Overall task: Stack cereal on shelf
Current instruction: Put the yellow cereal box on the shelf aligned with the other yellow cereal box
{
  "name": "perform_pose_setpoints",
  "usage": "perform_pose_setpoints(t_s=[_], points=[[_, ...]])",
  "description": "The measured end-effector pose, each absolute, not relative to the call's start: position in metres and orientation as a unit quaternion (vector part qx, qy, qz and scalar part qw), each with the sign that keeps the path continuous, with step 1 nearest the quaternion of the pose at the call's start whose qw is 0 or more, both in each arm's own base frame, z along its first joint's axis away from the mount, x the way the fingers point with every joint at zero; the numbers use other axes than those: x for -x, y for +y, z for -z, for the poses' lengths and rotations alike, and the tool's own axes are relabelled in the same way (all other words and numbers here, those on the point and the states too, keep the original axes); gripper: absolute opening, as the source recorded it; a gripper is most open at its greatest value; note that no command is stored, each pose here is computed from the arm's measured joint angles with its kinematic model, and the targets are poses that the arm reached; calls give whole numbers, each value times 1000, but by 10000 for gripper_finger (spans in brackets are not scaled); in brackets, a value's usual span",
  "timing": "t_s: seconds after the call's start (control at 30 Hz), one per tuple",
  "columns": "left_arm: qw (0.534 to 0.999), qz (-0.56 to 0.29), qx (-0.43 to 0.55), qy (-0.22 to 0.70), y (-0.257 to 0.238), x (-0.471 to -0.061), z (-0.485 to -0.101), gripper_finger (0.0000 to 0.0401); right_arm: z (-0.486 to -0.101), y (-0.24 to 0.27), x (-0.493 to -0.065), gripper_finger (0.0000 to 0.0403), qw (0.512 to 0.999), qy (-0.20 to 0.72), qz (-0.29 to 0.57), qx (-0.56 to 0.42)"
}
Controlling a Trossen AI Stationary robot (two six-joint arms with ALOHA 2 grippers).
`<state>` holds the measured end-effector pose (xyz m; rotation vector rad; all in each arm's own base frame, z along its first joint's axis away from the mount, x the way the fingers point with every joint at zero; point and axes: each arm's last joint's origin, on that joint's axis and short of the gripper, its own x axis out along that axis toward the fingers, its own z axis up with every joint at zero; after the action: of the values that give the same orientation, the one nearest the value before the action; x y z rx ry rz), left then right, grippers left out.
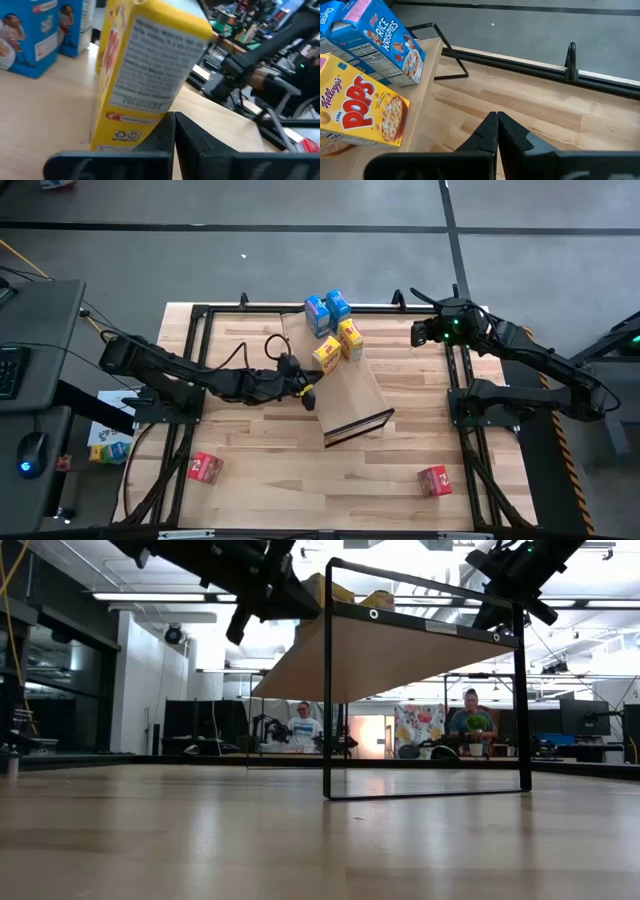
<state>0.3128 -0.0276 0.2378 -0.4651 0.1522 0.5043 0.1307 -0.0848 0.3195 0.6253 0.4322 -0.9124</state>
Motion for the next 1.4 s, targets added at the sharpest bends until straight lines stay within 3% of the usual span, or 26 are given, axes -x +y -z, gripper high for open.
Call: perform_pose_setpoints(t_s=[0.53, 0.73, 1.07, 1.4], points=[[936, -271, 205, 90, -3, -313, -236, 0, -319, -85, -131, 0, 828, 203, 431, -296], [925, -316, 188, 92, 9, -307, -239, 0, -320, -85, -131, 0, 828, 199, 428, -304], [910, -363, 177, 89, 41, -304, -240, 0, -323, -81, -137, 0, 850, 193, 378, -313], [932, -288, 187, 114, 32, -303, -243, 0, -323, -77, -140, 0, 859, 196, 360, -305]])
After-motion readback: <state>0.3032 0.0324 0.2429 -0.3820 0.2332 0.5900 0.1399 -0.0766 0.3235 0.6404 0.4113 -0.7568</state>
